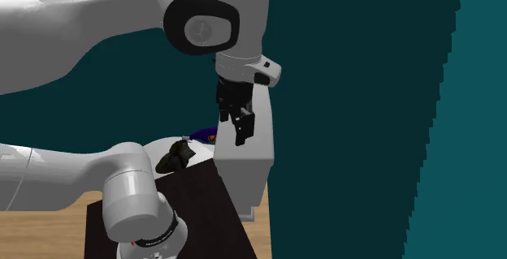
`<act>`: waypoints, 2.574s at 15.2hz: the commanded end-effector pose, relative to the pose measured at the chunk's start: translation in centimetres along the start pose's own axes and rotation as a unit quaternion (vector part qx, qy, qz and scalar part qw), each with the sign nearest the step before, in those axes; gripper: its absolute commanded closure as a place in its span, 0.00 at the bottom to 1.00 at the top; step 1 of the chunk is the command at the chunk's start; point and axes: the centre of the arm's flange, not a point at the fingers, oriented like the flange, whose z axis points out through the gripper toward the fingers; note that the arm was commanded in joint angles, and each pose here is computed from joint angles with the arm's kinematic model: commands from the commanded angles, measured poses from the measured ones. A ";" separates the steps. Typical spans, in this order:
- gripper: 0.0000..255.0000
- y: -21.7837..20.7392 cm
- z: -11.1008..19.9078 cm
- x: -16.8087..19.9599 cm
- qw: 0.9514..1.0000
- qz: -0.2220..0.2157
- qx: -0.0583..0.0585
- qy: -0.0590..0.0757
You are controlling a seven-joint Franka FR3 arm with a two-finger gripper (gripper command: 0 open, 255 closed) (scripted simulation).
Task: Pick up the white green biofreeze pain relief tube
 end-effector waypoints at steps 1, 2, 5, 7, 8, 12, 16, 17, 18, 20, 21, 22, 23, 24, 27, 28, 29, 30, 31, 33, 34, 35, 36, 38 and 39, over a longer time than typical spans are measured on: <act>0.00 0.0 0.0 0.0 1.000 0.000 0.000 0.000; 0.00 -1.0 0.4 0.7 1.000 -0.002 0.001 0.001; 0.00 -4.1 1.4 2.7 1.000 -0.006 0.004 0.006; 0.00 -6.2 2.1 4.0 1.000 -0.009 0.006 0.009; 0.00 -7.2 2.4 4.6 1.000 -0.011 0.007 0.010; 0.00 -11.4 3.7 7.2 1.000 -0.017 0.011 0.016; 0.00 -15.6 4.9 9.8 0.999 -0.023 0.014 0.022; 0.00 -16.7 5.2 10.4 0.999 -0.024 0.015 0.023; 0.00 -17.8 5.5 11.0 0.999 -0.026 0.016 0.024; 0.00 -19.9 6.1 12.3 0.999 -0.029 0.018 0.027; 0.00 -21.0 6.3 12.9 0.999 -0.030 0.019 0.029; 0.00 -22.1 6.6 13.5 0.999 -0.032 0.020 0.030; 0.00 -22.2 6.6 13.6 0.999 -0.032 0.020 0.030; 0.00 -22.2 7.2 13.7 0.999 -0.032 0.020 0.030; 0.00 -22.2 8.7 13.9 0.999 -0.032 0.020 0.030; 0.00 -22.2 9.3 14.0 0.999 -0.032 0.020 0.030; 0.00 -22.2 9.8 14.1 0.999 -0.032 0.020 0.030; 0.00 -22.2 10.6 14.2 0.999 -0.032 0.020 0.030; 0.00 -22.2 10.6 14.2 0.999 -0.032 0.020 0.030; 1.00 -22.2 10.6 14.2 0.999 -0.032 0.020 0.030; 1.00 -22.3 10.6 14.2 0.999 -0.032 0.020 0.030; 1.00 -22.3 10.6 14.2 0.999 -0.032 0.020 0.030; 1.00 -22.3 10.6 14.2 0.999 -0.032 0.020 0.030; 1.00 -22.2 10.6 14.2 0.999 -0.032 0.020 0.030; 1.00 -22.3 10.6 14.2 0.999 -0.032 0.020 0.030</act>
